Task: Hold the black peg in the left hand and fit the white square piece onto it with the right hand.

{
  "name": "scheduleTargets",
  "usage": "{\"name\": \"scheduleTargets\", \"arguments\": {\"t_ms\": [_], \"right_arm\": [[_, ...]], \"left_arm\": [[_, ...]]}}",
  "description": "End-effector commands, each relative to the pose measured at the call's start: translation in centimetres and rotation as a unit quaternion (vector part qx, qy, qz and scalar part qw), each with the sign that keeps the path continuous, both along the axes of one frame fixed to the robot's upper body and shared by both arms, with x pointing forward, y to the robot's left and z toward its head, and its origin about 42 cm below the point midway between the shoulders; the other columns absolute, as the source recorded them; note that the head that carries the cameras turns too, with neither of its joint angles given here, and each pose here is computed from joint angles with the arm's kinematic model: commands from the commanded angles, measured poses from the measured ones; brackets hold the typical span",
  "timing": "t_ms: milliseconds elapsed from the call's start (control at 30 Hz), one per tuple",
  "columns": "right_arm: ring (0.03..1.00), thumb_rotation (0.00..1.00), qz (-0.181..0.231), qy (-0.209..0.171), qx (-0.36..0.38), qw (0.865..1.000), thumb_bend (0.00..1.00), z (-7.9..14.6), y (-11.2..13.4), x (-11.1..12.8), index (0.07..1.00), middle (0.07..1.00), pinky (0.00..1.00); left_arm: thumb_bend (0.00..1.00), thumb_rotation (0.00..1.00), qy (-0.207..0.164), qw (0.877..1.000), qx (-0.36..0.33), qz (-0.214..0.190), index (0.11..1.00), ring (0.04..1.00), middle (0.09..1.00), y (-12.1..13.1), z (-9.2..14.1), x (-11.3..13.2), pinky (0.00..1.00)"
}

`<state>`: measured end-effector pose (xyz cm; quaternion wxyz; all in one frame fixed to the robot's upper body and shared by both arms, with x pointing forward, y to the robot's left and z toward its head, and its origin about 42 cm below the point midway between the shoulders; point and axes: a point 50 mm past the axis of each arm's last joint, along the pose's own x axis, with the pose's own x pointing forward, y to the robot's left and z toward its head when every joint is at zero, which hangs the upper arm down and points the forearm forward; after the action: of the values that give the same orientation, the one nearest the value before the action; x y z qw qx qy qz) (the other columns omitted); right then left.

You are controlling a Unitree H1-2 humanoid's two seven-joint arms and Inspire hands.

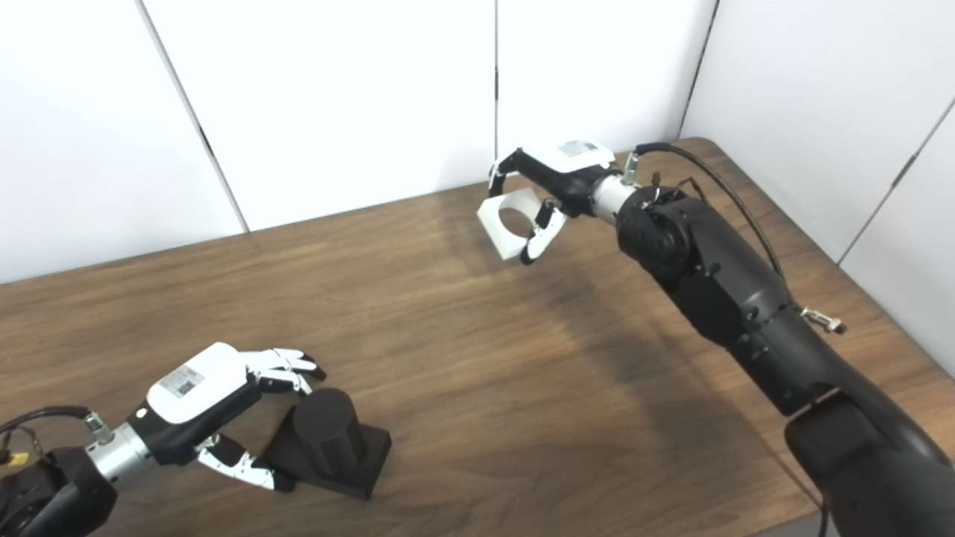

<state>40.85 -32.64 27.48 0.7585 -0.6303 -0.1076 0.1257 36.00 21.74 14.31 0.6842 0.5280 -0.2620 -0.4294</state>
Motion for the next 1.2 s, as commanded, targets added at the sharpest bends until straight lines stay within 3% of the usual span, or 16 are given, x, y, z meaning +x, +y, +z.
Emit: {"name": "scheduleTargets", "arguments": {"t_ms": [0,333,767,1167], "right_arm": [[0.844,0.13,0.023,-0.045,0.008,0.999,0.52,3.4,0.8,0.2,0.479,0.786,0.75],[0.820,0.13,0.078,-0.031,0.015,0.996,0.52,4.6,3.9,-1.2,0.478,0.785,0.72],[0.813,0.13,0.130,-0.018,0.018,0.991,0.52,5.9,5.8,-2.8,0.478,0.785,0.70],[0.802,0.13,0.180,-0.006,0.013,0.984,0.52,5.4,7.1,-4.1,0.478,0.770,0.67]], "left_arm": [[0.52,0.06,0.017,0.997,0.078,-0.004,0.490,0.852,0.813,0.9,-1.8,-0.2,0.71],[0.52,0.06,0.017,0.997,0.076,-0.003,0.490,0.856,0.816,0.4,-1.6,-0.1,0.72],[0.52,0.06,0.021,0.997,0.079,-0.004,0.491,0.865,0.827,-0.7,-1.7,0.1,0.72],[0.52,0.07,0.017,0.997,0.079,-0.006,0.491,0.856,0.820,-1.6,-1.7,0.2,0.72]]}}
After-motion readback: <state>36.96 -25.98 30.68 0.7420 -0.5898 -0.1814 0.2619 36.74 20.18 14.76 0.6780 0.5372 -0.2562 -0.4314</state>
